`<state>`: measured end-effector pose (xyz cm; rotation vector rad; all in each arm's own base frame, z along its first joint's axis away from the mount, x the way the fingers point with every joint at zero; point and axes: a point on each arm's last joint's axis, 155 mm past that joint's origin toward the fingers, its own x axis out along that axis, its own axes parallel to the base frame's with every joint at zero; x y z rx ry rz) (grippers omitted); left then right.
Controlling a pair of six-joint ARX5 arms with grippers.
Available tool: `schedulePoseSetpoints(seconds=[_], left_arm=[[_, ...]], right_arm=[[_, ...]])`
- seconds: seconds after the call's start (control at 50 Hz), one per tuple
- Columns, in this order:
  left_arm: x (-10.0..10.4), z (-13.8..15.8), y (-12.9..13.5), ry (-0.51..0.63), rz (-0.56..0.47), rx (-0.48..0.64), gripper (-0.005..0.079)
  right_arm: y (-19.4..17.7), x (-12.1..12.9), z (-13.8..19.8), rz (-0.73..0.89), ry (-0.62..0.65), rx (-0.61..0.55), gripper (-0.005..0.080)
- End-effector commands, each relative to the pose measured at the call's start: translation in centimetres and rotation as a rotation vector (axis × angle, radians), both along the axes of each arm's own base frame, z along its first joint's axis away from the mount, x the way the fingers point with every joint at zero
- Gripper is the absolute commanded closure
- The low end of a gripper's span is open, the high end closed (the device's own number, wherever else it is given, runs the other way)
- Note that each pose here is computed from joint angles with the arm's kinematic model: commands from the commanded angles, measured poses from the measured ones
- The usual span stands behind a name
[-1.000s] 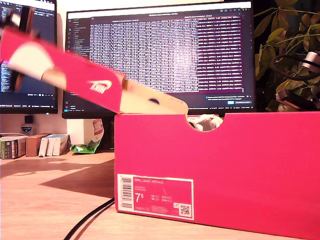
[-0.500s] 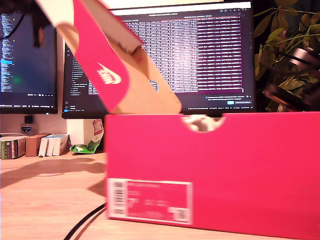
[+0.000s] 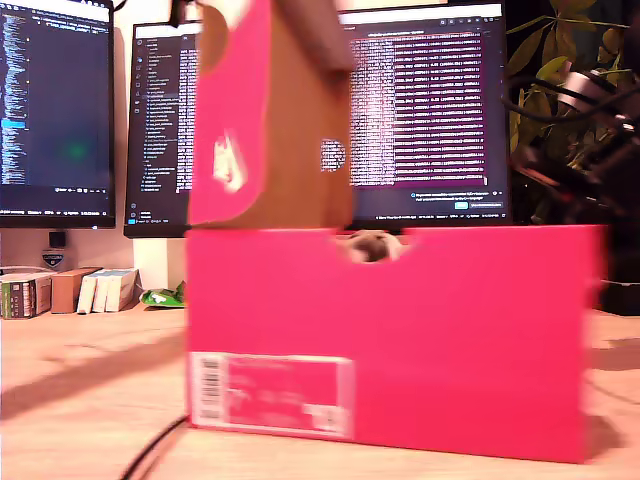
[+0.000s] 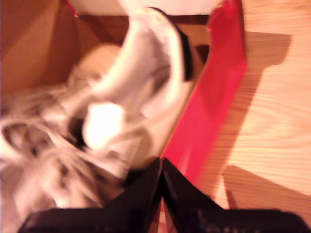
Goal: Close the red shoebox by pushing the lid with your left arm and holding the box in place with your right arm
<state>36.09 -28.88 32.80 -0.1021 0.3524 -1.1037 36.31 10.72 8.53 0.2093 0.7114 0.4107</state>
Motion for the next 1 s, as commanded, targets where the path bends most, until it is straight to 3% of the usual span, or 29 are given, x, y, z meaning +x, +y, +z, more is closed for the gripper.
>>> schedulePoseSetpoints(seconds=[0.0, 0.14, 0.22, 0.26, 0.36, 0.58, 0.84, 0.98], left_arm=[[3.7, -1.7, 2.8, -0.062, 0.215, 0.081, 0.0762], [2.4, 2.5, 3.3, -0.172, 0.231, 0.038, 0.0762], [2.1, 3.5, 4.6, -0.187, 0.293, 0.048, 0.0762], [2.5, 3.4, 5.6, -0.183, 0.353, 0.071, 0.0762], [1.6, 2.6, 6.4, -0.134, 0.365, 0.107, 0.0762], [0.8, -0.5, 7.3, -0.022, 0.362, 0.183, 0.0762], [-0.2, -1.2, 6.8, 0.017, 0.312, 0.189, 0.0762], [-0.6, -2.0, 6.9, 0.048, 0.306, 0.208, 0.0762]], right_arm=[[-0.8, 0.9, 1.1, -0.011, -0.024, -0.009, 0.0764], [-2.2, 1.9, 2.6, -0.039, -0.057, -0.026, 0.0764], [-3.2, 2.2, 3.3, -0.057, -0.063, -0.071, 0.0765], [-3.8, 2.4, 3.5, -0.065, -0.065, -0.109, 0.0764], [-4.2, 2.7, 4.5, -0.062, -0.071, -0.149, 0.0764], [0.5, 1.4, 6.0, 0.089, -0.031, -0.029, 0.0764], [4.1, -0.8, 5.2, 0.194, 0.022, -0.021, 0.0764], [3.9, -1.7, 4.0, 0.211, 0.064, -0.074, 0.0765]])
